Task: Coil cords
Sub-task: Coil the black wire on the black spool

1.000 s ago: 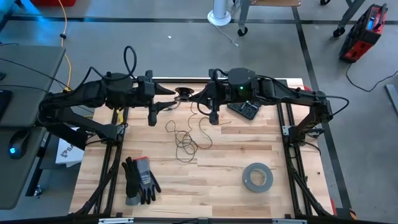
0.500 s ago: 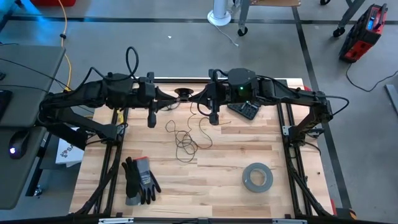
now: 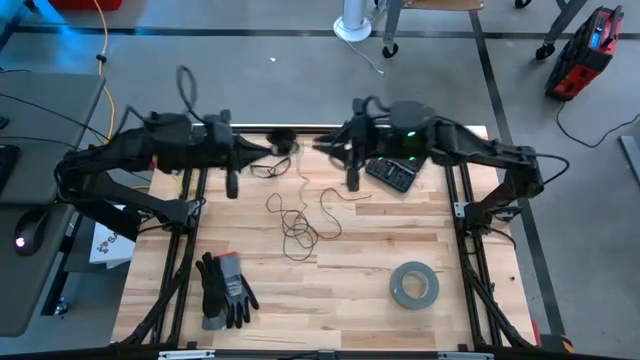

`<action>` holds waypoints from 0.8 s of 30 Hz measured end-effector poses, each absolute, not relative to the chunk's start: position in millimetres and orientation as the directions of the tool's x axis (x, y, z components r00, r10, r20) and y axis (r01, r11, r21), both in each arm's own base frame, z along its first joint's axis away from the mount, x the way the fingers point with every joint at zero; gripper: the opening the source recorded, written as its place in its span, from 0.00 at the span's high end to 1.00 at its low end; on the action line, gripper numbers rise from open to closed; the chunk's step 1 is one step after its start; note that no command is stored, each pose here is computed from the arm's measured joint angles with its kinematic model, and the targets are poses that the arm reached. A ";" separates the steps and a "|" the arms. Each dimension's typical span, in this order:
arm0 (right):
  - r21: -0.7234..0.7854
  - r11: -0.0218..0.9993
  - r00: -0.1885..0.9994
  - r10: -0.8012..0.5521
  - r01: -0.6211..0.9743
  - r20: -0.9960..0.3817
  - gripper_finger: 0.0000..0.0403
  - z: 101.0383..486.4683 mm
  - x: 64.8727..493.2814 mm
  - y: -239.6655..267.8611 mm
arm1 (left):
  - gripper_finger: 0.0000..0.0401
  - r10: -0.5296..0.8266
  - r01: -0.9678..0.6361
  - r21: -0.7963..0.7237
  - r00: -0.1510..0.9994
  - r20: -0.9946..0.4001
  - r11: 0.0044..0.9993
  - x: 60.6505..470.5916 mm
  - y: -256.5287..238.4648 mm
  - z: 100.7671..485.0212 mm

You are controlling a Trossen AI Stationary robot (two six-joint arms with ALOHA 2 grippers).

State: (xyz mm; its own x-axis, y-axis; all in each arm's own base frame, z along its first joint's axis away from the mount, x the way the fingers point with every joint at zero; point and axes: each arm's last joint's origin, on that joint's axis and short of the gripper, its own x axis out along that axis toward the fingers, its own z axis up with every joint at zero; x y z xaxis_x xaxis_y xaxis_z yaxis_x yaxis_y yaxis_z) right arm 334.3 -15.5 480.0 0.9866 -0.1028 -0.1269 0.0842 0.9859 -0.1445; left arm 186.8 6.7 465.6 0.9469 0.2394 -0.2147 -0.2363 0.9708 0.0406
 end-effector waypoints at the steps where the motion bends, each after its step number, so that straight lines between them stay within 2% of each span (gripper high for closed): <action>1: -0.145 0.984 0.986 -0.118 0.100 -0.122 0.80 482.4 331.1 -15.7 | 1.00 0.245 -0.246 0.024 0.948 -0.204 0.969 182.2 7.7 467.6; 6: -0.106 0.982 0.955 -0.179 0.157 -0.239 0.64 472.2 325.7 -19.2 | 1.00 0.231 -0.244 -0.146 0.968 -0.097 0.959 161.0 10.8 481.3; 10: -0.068 0.990 0.946 -0.142 0.127 -0.290 0.61 461.9 333.1 -22.1 | 1.00 0.179 -0.154 -0.308 0.982 0.057 0.939 150.4 12.1 497.7; 13: -0.041 0.997 0.966 -0.074 0.066 -0.247 0.60 447.7 354.6 -21.7 | 1.00 0.138 -0.072 -0.368 0.978 0.158 0.927 150.0 12.3 507.4; 18: 0.050 0.998 0.998 0.032 -0.029 -0.062 0.60 447.2 380.9 -19.1 | 1.00 0.134 -0.020 -0.404 0.957 0.256 0.915 148.2 13.5 516.8; 24: 0.050 0.997 0.997 0.058 -0.055 -0.050 0.60 434.4 398.2 -8.0 | 1.00 0.141 -0.018 -0.411 0.952 0.271 0.911 148.6 13.7 518.1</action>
State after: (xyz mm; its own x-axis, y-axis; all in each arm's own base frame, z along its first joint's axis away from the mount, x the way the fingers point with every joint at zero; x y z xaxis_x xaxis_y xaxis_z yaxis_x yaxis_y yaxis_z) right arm 398.2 -8.0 434.4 0.9971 0.0579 -0.0499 -0.0554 0.9972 0.0504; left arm 148.6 13.7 518.1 0.9522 0.1413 0.2707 -0.0183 0.9113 -0.4114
